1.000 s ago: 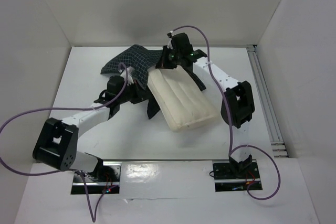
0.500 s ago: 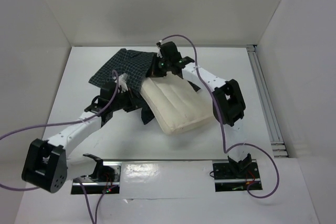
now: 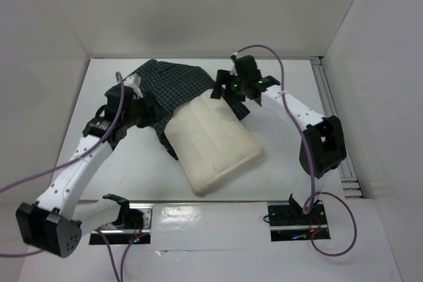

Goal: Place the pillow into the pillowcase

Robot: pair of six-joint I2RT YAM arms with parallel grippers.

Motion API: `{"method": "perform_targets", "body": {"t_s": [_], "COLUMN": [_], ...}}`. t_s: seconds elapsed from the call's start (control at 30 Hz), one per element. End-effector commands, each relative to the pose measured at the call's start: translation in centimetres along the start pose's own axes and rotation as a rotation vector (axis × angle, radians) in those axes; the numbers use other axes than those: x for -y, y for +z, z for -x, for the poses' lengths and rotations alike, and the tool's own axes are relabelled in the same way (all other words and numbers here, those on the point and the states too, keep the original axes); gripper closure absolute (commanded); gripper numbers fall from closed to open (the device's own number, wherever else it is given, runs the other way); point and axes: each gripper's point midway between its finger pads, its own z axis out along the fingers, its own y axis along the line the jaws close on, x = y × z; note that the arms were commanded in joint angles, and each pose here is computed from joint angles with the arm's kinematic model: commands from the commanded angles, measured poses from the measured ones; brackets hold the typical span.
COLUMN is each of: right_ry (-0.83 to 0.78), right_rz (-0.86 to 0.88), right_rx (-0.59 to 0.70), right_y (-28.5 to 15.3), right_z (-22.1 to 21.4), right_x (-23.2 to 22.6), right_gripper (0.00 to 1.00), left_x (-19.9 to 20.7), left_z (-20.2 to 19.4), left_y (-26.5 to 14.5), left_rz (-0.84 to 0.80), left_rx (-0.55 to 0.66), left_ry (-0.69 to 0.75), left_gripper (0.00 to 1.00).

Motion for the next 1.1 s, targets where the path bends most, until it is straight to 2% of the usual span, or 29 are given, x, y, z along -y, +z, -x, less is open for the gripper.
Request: {"method": "perform_targets", "body": {"t_s": [0.0, 0.03, 0.07, 0.1, 0.13, 0.23, 0.33, 0.57, 0.63, 0.7, 0.73, 0.83, 0.87, 0.97, 1.03, 1.07], "right_ry": [0.029, 0.046, 0.062, 0.046, 0.039, 0.014, 0.022, 0.061, 0.069, 0.068, 0.07, 0.083, 0.083, 0.082, 0.09, 0.085], "right_rz": [-0.159, -0.211, -0.231, -0.246, -0.247, -0.26, -0.251, -0.153, -0.13, -0.082, -0.07, -0.048, -0.038, -0.025, -0.012, 0.004], "right_rx": [0.096, 0.089, 0.077, 0.063, 0.053, -0.022, -0.047, -0.057, -0.085, -0.088, -0.095, -0.104, -0.108, -0.106, -0.101, -0.093], "right_y": [-3.5, -3.6, -3.5, -3.1, -3.0, -1.4, -0.2, 1.4, 2.3, 2.5, 2.7, 3.0, 2.9, 2.5, 2.0, 2.1], "right_z": [2.4, 2.4, 2.3, 2.1, 2.3, 1.3, 1.2, 0.7, -0.2, -0.4, -0.9, -1.6, -1.7, -1.9, -2.2, -1.9], "right_x": [6.7, 9.3, 10.3, 11.3, 11.6, 13.0, 14.0, 15.0, 15.1, 14.4, 14.4, 14.2, 14.1, 13.8, 13.4, 13.1], "right_gripper": [0.18, 0.1, 0.06, 0.04, 0.02, 0.0, 0.0, 0.0, 0.08, 0.22, 0.39, 0.68, 0.84, 0.99, 1.0, 1.0], "left_x": [2.8, 5.1, 6.8, 6.5, 8.9, 9.0, 8.7, 10.3, 9.3, 8.6, 9.0, 8.6, 8.6, 7.9, 7.0, 6.6], "left_z": [-0.3, -0.7, 0.1, -1.4, -1.1, -0.6, -1.8, -3.5, -5.2, -5.7, -6.1, -7.2, -7.3, -8.0, -9.0, -9.4], "left_y": [2.8, 4.9, 4.1, 6.8, 7.0, 11.8, 14.9, 19.4, 21.0, 21.5, 21.4, 22.0, 22.0, 23.0, 24.0, 24.3], "left_rz": [-0.027, -0.037, -0.057, -0.002, -0.013, 0.119, 0.221, 0.279, 0.316, 0.34, 0.337, 0.344, 0.344, 0.362, 0.379, 0.386], "left_rx": [-0.125, -0.188, -0.173, -0.249, -0.259, -0.286, -0.339, -0.369, -0.41, -0.425, -0.426, -0.444, -0.444, -0.451, -0.475, -0.483], "left_ry": [0.068, 0.097, 0.117, 0.13, 0.171, 0.204, 0.238, 0.327, 0.353, 0.36, 0.357, 0.367, 0.367, 0.372, 0.386, 0.388], "left_gripper": [0.36, 0.36, 0.34, 0.31, 0.28, 0.25, 0.2, 0.15, 0.15, 0.13, 0.12, 0.08, 0.07, 0.06, 0.12, 0.32]}}
